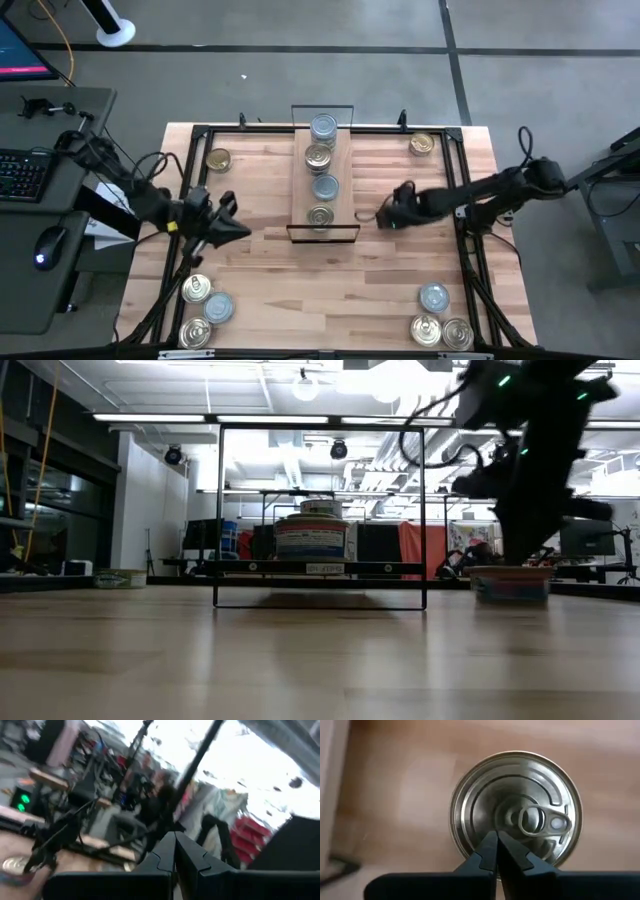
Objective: Stack canned seafood by type on shelf
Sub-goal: Move the pink and blue tuna can to the bottom middle of the table
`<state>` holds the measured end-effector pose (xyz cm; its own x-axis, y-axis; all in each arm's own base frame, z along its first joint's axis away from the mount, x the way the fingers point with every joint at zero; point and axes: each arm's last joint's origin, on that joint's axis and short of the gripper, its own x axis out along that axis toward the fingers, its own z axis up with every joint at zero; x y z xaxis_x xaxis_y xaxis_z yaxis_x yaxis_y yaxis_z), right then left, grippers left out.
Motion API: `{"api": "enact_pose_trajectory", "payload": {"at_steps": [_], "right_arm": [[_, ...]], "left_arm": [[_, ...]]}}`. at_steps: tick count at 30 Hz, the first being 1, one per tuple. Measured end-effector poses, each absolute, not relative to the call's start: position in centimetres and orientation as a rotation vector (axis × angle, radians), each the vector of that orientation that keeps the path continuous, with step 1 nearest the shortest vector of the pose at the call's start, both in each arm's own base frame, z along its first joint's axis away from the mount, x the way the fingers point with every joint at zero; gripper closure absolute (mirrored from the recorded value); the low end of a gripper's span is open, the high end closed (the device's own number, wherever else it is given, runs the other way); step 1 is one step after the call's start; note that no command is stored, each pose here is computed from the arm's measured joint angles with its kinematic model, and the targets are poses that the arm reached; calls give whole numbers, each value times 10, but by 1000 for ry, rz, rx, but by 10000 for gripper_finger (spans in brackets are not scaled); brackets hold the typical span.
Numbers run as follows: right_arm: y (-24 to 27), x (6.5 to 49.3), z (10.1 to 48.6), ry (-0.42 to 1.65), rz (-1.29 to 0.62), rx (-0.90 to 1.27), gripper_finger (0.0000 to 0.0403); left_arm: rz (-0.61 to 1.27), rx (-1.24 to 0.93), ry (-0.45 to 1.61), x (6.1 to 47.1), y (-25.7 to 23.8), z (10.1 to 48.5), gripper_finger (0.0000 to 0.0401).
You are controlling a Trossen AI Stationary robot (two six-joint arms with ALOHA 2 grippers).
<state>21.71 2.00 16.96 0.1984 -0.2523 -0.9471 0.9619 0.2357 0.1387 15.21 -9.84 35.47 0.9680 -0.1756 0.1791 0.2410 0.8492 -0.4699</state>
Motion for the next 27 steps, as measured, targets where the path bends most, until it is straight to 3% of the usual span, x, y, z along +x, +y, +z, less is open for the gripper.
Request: {"api": "enact_pose_trajectory", "payload": {"at_steps": [6, 12, 27], "right_arm": [[87, 219, 169, 987, -1005, 1061, 403], [145, 234, 169, 1013, -945, 1059, 403], [245, 349, 173, 984, -496, 771, 403]], "left_arm": [[-294, -497, 7, 144, -116, 342, 401], [-252, -440, 96, 153, -142, 322, 401], [-86, -389, 321, 211, -215, 211, 401]]}}
